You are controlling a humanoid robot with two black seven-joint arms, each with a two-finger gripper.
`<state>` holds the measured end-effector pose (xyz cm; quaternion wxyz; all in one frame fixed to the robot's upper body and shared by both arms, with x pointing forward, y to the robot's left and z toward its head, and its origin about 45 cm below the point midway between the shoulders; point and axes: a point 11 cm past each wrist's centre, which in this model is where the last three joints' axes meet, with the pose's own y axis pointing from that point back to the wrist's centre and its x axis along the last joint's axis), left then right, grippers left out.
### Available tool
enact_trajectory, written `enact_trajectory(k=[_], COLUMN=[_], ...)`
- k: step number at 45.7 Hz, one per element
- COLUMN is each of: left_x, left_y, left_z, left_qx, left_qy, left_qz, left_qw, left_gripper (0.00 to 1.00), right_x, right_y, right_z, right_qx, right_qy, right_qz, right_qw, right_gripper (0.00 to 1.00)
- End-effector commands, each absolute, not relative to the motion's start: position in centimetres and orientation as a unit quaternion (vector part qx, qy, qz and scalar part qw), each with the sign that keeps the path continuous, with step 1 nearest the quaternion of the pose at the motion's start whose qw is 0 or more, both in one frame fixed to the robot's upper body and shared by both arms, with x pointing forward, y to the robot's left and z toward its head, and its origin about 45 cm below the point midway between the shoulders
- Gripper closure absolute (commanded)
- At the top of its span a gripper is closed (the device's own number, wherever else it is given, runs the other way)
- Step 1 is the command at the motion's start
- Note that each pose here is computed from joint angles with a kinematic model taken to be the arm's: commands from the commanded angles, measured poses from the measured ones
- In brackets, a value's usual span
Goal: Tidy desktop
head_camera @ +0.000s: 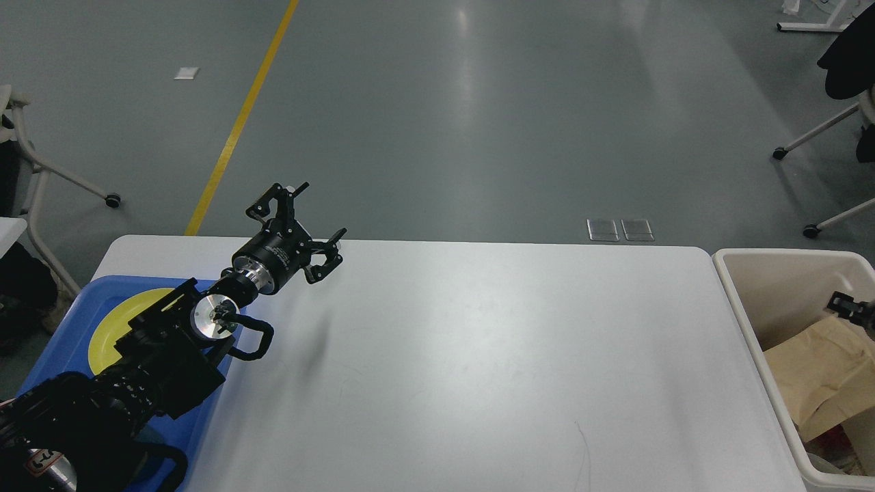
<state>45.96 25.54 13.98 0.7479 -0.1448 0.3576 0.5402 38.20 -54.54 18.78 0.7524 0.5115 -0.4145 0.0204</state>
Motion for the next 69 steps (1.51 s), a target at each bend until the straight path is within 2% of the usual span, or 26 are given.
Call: enact_trajectory(k=[1,16,22,31,40,45,49,56,65,69], left_x=[46.0,46.0,46.0,46.0,46.0,46.0,45.9,46.0,46.0,46.0], left_y=[25.5,25.5,25.5,25.5,25.5,25.5,25.6,25.5,25.5,25.5], left_z=[14.0,14.0,14.0,14.0,14.0,14.0,13.9,14.0,14.0,14.0], left_qx=[-0.144,-0.145,-0.144,-0.145,-0.144,-0.145,-0.145,-0.145,-0.144,-0.145], left_qy=[0.357,0.358,0.357,0.358,0.357,0.358,0.358,0.358,0.357,0.358], left_qz=[0.540,0.540,0.540,0.540,0.540,0.540,0.540,0.540,0.540,0.540], left_qw=[0.748,0.748,0.748,0.748,0.748,0.748,0.747,0.748,0.748,0.748], left_gripper=[0.03,0.03,0.03,0.03,0.03,0.03,0.03,0.03,0.03,0.03], right_x=[40.3,41.6,42.6,44.1,46.7,48.5,50.0,52.5,53.8,53.6], right_y=[-50.5,-37.8,-31.6,-24.0,-12.1,-8.5,-8.5,-12.2,-24.1,-26.2], right_z=[21.2,25.4,28.0,28.8,34.0,35.1,36.1,37.4,37.3,36.2], right_qx=[0.568,0.695,0.721,0.752,0.849,0.899,0.917,0.923,0.882,0.873], right_qy=[-0.387,-0.208,-0.162,-0.126,-0.143,-0.205,-0.261,-0.354,-0.460,-0.476], right_qz=[0.004,-0.031,0.013,0.068,0.132,0.108,0.073,-0.013,-0.071,-0.085], right_qw=[0.726,0.687,0.674,0.643,0.491,0.373,0.293,0.152,0.069,0.064], right_gripper=[0.00,0.00,0.00,0.00,0.00,0.00,0.00,0.00,0.00,0.00])
